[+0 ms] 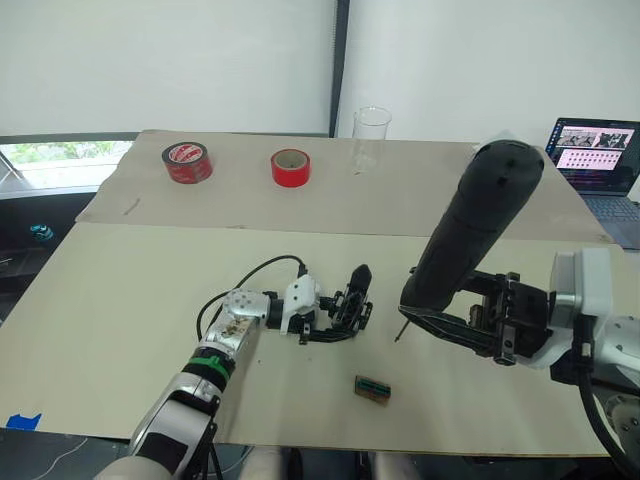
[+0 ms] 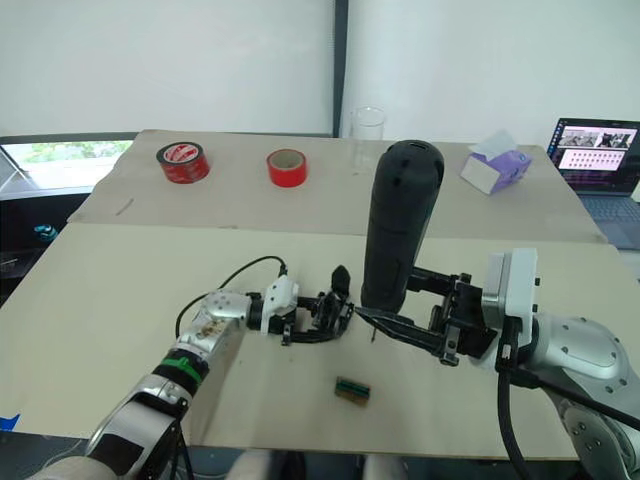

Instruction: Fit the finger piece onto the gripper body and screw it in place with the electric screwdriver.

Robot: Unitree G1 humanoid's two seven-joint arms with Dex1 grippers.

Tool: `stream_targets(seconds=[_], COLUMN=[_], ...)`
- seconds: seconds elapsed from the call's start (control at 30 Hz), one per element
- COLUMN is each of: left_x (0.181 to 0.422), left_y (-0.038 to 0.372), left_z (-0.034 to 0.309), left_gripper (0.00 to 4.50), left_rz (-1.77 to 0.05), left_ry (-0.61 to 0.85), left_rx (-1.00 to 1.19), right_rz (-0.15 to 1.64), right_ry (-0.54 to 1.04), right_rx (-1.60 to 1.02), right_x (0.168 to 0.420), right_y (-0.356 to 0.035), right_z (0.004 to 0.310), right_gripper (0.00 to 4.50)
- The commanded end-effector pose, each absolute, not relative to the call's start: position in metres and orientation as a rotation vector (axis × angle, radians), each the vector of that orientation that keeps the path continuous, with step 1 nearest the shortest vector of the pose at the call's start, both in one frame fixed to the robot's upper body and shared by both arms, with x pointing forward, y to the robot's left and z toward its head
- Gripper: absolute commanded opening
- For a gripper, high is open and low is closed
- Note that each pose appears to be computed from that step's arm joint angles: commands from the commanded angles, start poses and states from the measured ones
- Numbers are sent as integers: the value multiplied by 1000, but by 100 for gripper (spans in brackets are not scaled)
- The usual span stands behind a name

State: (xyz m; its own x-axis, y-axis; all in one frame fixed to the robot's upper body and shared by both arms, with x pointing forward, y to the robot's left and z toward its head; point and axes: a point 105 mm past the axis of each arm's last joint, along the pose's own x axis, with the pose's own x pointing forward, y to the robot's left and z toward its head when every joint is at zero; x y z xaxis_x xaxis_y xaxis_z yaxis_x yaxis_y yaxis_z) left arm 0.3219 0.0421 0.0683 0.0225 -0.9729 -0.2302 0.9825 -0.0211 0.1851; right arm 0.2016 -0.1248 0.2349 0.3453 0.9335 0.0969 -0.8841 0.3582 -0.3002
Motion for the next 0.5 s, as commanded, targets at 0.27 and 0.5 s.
stream_targets(seconds=[0.27, 0.5], left_x=[327, 311], left_y=[46, 64], left_z=[61, 69], left_gripper=[410, 446], left_rz=[-1491, -1422], left_ry=[44, -1], left_rx=[308, 255], right_rz=[1204, 1205], right_ry=[-309, -302], right_rx=[-226, -226], right_x=[194, 195], right_y=[-123, -125], right_z=[246, 247], right_gripper=[191, 191])
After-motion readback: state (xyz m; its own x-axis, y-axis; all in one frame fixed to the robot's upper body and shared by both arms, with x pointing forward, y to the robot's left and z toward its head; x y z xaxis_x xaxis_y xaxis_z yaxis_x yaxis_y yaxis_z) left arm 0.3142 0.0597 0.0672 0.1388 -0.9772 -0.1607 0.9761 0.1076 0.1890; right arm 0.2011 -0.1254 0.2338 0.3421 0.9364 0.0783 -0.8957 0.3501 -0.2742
